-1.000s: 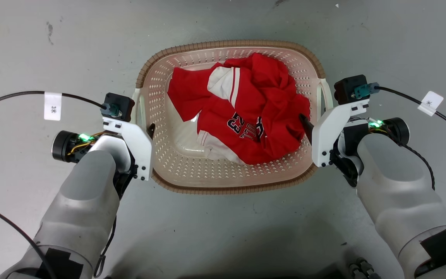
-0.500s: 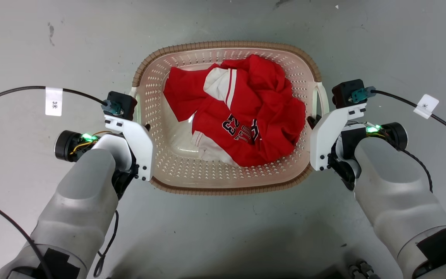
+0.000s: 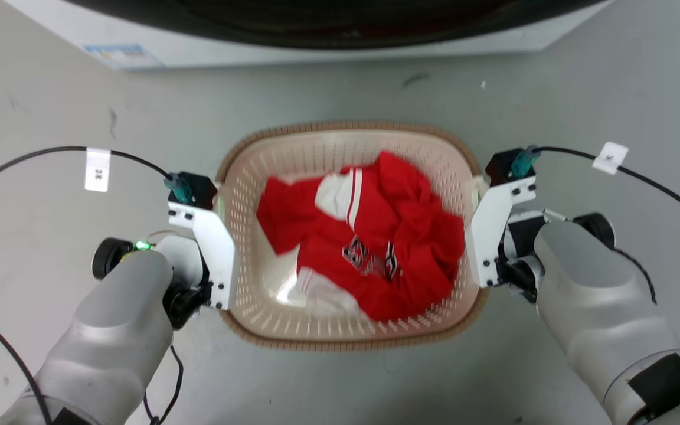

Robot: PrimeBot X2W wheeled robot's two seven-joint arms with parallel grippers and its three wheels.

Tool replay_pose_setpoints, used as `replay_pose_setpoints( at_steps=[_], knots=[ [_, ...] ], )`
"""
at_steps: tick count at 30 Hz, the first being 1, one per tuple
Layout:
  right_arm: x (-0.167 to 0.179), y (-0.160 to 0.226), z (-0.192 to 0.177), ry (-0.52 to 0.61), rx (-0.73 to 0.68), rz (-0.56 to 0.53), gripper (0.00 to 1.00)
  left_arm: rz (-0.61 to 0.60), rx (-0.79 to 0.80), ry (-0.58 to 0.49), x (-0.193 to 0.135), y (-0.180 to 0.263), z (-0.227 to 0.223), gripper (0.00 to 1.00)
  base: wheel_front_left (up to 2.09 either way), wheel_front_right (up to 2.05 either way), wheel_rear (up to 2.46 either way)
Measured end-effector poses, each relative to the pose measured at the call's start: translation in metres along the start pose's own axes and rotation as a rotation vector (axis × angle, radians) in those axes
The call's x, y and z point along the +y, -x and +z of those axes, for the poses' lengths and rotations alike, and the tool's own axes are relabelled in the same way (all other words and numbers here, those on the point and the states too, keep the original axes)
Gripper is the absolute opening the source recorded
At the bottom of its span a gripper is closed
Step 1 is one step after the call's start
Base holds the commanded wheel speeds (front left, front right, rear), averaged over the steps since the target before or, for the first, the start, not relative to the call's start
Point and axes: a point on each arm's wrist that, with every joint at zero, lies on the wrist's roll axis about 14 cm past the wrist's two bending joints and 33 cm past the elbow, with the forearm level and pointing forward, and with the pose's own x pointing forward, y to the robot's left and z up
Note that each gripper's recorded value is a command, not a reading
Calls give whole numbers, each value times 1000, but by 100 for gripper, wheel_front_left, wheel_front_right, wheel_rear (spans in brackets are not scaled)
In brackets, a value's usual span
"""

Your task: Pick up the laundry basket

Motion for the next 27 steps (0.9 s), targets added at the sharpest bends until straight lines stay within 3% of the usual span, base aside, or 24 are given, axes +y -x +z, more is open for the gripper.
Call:
replay_pose_setpoints(
  at_steps=[9,18,27],
  knots=[
    [16,63,-9,16,74,3,0,-29,67,-40,-20,69,2,0,0,0,0],
    [32,132,15,50,-51,-5,0,-11,-7,-63,-31,138,14,0,0,0,0],
    [47,179,6,76,-102,-12,0,16,-5,-122,-44,184,-2,0,0,0,0]
  ],
)
